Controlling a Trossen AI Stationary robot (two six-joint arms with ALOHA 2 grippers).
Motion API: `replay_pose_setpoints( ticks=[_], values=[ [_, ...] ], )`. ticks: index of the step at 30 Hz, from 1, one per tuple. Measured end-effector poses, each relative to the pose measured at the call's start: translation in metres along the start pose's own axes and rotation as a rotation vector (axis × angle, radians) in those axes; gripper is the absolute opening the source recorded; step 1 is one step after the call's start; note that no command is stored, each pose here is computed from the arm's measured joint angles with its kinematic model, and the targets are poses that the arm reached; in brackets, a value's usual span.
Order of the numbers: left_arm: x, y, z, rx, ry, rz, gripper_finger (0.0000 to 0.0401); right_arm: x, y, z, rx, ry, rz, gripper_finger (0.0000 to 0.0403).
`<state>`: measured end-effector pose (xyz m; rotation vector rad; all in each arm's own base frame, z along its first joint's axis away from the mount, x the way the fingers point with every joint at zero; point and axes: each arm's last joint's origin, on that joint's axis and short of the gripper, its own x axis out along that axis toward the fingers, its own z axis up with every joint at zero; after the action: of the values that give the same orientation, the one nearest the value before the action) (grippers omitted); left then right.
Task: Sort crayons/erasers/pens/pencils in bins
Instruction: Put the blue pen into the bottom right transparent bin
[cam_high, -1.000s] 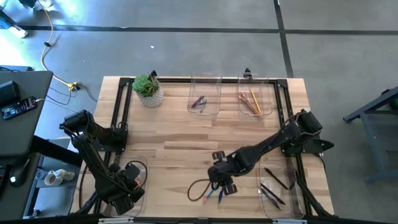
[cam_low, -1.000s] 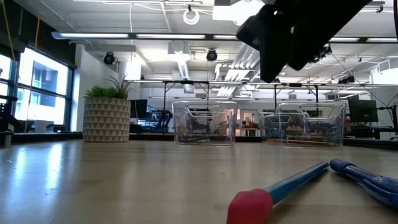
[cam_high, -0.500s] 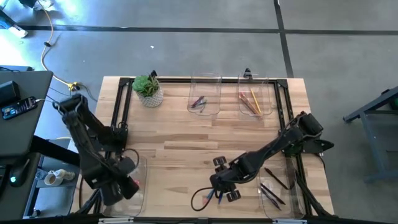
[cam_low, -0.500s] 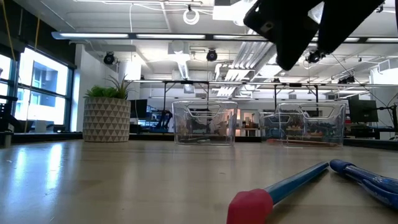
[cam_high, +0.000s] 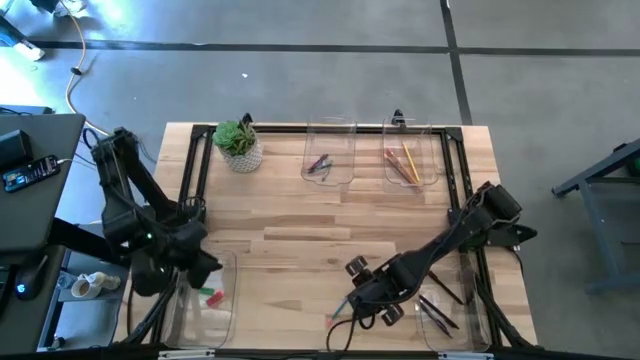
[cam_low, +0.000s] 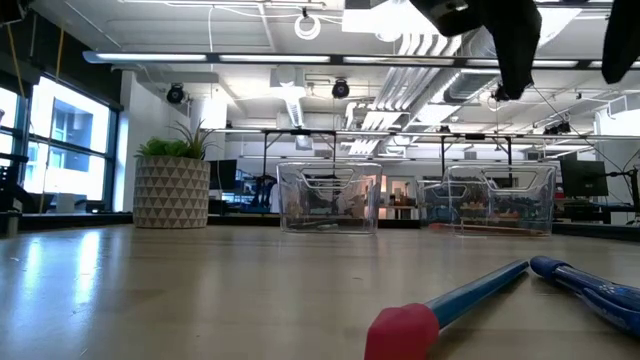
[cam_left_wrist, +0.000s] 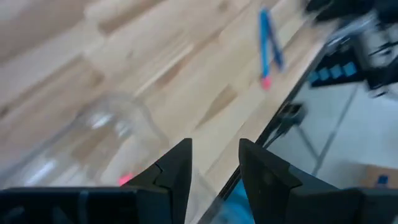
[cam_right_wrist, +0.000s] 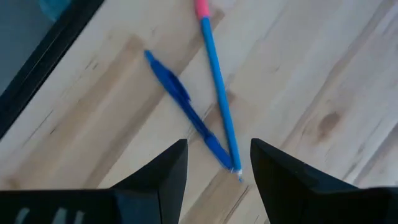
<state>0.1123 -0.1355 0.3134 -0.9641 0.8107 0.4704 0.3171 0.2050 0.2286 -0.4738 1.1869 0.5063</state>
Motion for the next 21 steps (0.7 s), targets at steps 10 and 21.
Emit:
replay_pose_setpoints(
  ticks=[10, 21],
  values=[
    [-0.014, 0.005, 0.015, 0.025, -0.131, -0.097, 0.0119, 0.034, 0.002, 0.002, -0.177, 0.062, 0.017, 0.0167],
    [-0.014, 0.005, 0.015, 0.028, -0.131, -0.095, 0.0119, 0.057, 0.004, 0.005, -0.253, 0.057, 0.06, 0.0167]
  ],
)
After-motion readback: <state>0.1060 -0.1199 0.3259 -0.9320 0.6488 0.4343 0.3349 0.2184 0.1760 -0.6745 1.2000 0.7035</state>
